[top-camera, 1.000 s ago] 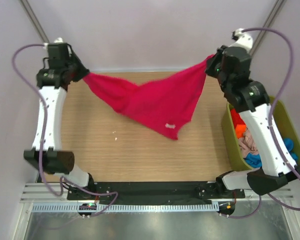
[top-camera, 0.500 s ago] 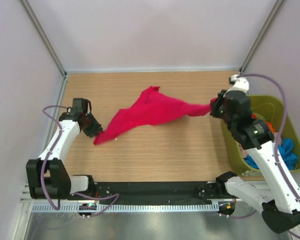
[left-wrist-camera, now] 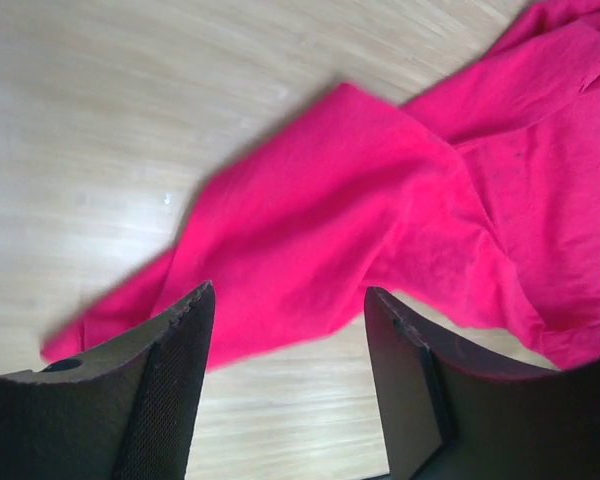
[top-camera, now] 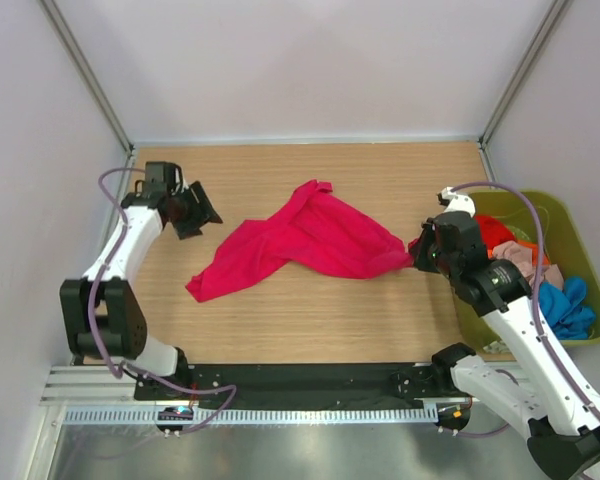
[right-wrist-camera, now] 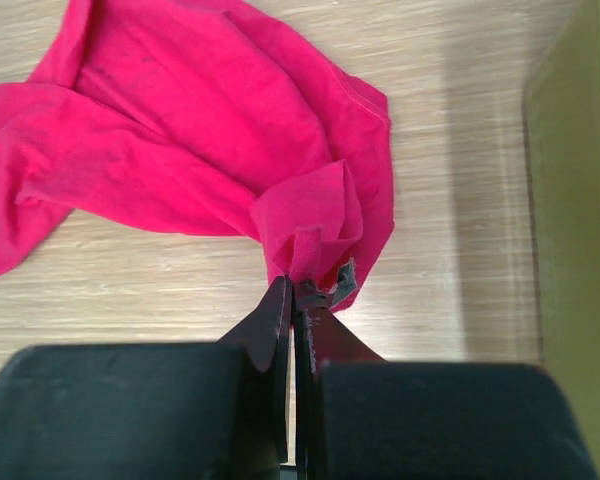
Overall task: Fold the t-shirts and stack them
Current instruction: Flatten the tshirt out
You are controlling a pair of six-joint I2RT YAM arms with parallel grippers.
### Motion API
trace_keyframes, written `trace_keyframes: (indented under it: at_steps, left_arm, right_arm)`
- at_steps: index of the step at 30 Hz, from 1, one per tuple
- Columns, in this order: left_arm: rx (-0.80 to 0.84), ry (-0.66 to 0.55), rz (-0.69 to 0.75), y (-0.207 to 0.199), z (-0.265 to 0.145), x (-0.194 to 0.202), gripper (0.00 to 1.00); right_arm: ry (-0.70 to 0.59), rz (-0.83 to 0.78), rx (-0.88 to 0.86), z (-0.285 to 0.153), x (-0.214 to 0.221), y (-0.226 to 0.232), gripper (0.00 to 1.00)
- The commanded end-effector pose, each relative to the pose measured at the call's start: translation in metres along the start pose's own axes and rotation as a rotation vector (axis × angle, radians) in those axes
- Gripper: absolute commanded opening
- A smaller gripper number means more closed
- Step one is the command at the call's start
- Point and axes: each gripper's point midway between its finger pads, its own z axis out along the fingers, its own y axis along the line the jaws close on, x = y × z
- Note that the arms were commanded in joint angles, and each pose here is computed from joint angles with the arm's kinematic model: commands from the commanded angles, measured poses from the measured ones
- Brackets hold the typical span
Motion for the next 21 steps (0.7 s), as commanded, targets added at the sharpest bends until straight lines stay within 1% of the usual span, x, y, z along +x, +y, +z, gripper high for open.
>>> trace_keyframes:
  at_steps: [1, 2, 4, 6, 7, 10, 14, 21]
  left_arm:
    - [0.081, 0.007, 0.156, -0.019, 0.029, -0.028, 0.62]
    - [0.097, 0.019, 0.18, -0.022, 0.036, -0.031, 0.61]
    - [0.139, 0.057, 0.18, -0.03, 0.055, -0.035, 0.59]
    - [0.161, 0.06, 0.189, -0.034, 0.068, -0.039, 0.59]
    - [0.156, 0.081, 0.196, -0.034, 0.08, -0.034, 0.59]
    - [0.171, 0.101, 0.253, -0.041, 0.095, -0.031, 0.59]
    - [0.14, 0.166, 0.253, -0.032, 0.12, -0.017, 0.58]
    - [0.131, 0.201, 0.257, -0.027, 0.142, -0.008, 0.56]
  right_arm:
    - [-0.043, 0.018, -0.07, 0.001, -0.011, 0.015, 0.01]
    - [-0.043, 0.02, -0.078, 0.002, -0.011, 0.016, 0.01]
    - [-0.043, 0.024, -0.1, 0.003, -0.011, 0.02, 0.01]
    - [-0.035, 0.024, -0.119, 0.007, -0.01, 0.025, 0.01]
    - [-0.033, 0.022, -0.12, 0.008, -0.01, 0.026, 0.01]
    - [-0.024, 0.008, -0.125, 0.013, -0.011, 0.029, 0.01]
    - [-0.028, 0.001, -0.115, 0.017, -0.013, 0.029, 0.01]
    - [-0.026, 0.0, -0.107, 0.021, -0.013, 0.029, 0.01]
